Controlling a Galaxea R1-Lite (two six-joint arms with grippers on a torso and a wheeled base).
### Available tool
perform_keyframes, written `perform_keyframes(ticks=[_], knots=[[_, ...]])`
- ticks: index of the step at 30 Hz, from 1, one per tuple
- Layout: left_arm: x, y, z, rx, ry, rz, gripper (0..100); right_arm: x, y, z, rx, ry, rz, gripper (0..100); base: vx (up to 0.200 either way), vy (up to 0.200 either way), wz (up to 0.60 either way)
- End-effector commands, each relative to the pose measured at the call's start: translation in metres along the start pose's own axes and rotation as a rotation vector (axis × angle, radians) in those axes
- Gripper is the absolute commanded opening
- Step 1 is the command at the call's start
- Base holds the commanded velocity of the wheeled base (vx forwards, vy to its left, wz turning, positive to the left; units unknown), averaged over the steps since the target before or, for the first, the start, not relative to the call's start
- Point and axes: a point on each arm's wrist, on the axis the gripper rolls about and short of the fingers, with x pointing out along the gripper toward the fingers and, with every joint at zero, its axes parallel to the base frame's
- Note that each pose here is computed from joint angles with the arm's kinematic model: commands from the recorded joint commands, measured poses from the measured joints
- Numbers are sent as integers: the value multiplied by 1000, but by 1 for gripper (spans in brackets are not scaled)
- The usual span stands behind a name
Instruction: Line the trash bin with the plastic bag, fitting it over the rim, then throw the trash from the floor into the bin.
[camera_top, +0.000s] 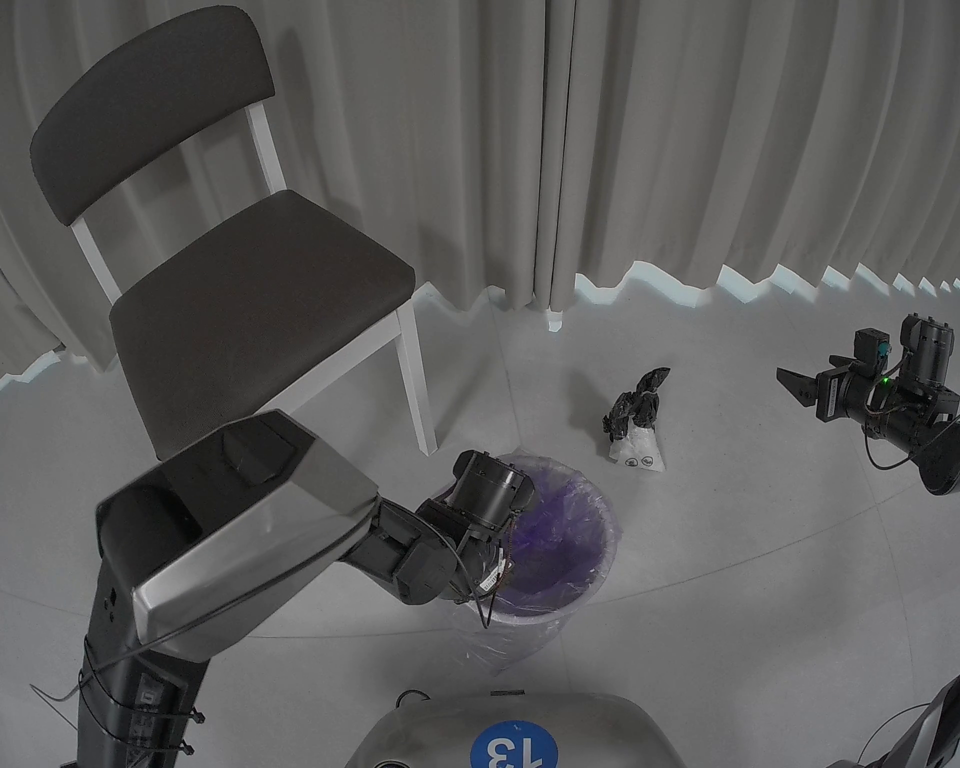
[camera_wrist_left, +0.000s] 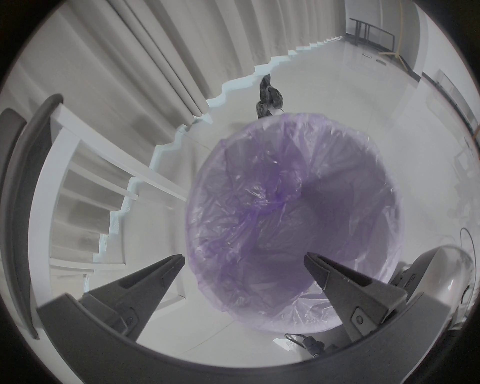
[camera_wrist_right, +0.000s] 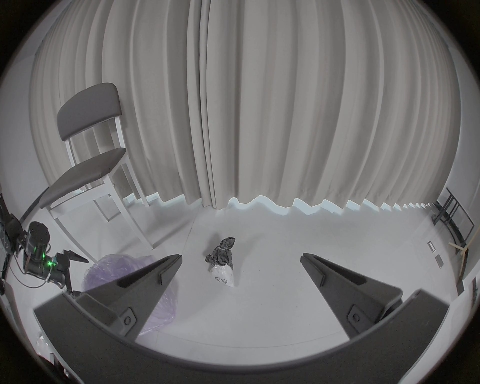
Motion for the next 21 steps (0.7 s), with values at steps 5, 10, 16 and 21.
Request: perform_keyframes(ticks=[5, 10, 16, 21], knots=[[12, -8, -3, 88, 51, 16, 100, 0, -1, -2, -13, 5, -1, 100, 0, 0, 0], [5, -5, -7, 114, 80, 19, 100, 2, -1, -4, -12, 13, 0, 100, 0, 0, 0], [-13, 5, -21, 137, 148, 0, 100, 3, -1, -6, -22, 19, 1, 100, 0, 0, 0], [-20, 11, -27, 113, 154, -2, 100, 3, 0, -6, -22, 20, 3, 100, 0, 0, 0]])
